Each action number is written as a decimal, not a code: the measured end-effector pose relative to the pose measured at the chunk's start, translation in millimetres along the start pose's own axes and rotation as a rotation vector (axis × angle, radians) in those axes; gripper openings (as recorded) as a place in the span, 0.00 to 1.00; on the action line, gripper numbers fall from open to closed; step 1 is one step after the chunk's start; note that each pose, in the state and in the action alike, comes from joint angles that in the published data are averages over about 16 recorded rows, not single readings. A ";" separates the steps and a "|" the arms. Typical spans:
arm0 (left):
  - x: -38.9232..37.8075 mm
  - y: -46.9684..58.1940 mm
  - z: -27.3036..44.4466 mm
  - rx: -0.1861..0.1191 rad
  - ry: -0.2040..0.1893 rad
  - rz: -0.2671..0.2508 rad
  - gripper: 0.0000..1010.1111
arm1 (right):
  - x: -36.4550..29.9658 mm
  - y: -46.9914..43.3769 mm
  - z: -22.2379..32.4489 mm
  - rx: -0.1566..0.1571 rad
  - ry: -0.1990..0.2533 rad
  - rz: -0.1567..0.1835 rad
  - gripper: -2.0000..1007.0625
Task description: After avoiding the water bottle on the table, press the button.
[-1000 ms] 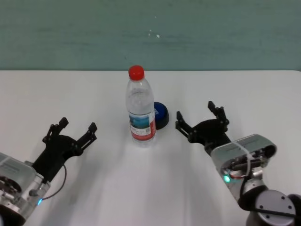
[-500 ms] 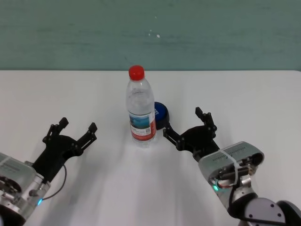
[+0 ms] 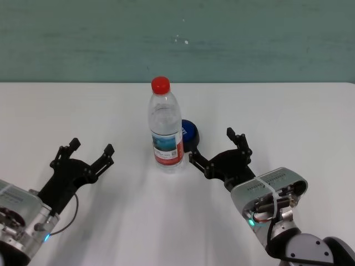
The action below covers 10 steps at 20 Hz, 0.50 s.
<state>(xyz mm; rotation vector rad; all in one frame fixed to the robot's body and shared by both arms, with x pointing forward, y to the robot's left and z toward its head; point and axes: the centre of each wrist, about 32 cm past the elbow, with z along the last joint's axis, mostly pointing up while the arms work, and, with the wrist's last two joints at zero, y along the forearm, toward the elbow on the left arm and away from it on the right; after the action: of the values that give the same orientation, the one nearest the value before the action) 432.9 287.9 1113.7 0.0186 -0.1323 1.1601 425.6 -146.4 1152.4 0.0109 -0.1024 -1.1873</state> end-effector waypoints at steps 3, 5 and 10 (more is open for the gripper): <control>0.0 0.0 0.0 0.000 0.000 0.000 1.00 | 0.0 0.1 -0.1 -0.001 0.000 0.000 1.00; 0.0 0.0 0.0 0.000 0.000 0.000 1.00 | 0.2 0.1 -0.1 -0.001 0.000 -0.001 1.00; 0.0 0.0 0.0 0.000 0.000 0.000 1.00 | 0.5 0.2 0.0 -0.001 0.000 -0.002 1.00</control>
<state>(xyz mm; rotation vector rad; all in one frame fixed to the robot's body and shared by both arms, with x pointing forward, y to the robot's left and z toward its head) 432.9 287.9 1113.7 0.0186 -0.1323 1.1601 426.0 -146.7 1152.4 0.0095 -0.1018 -1.1889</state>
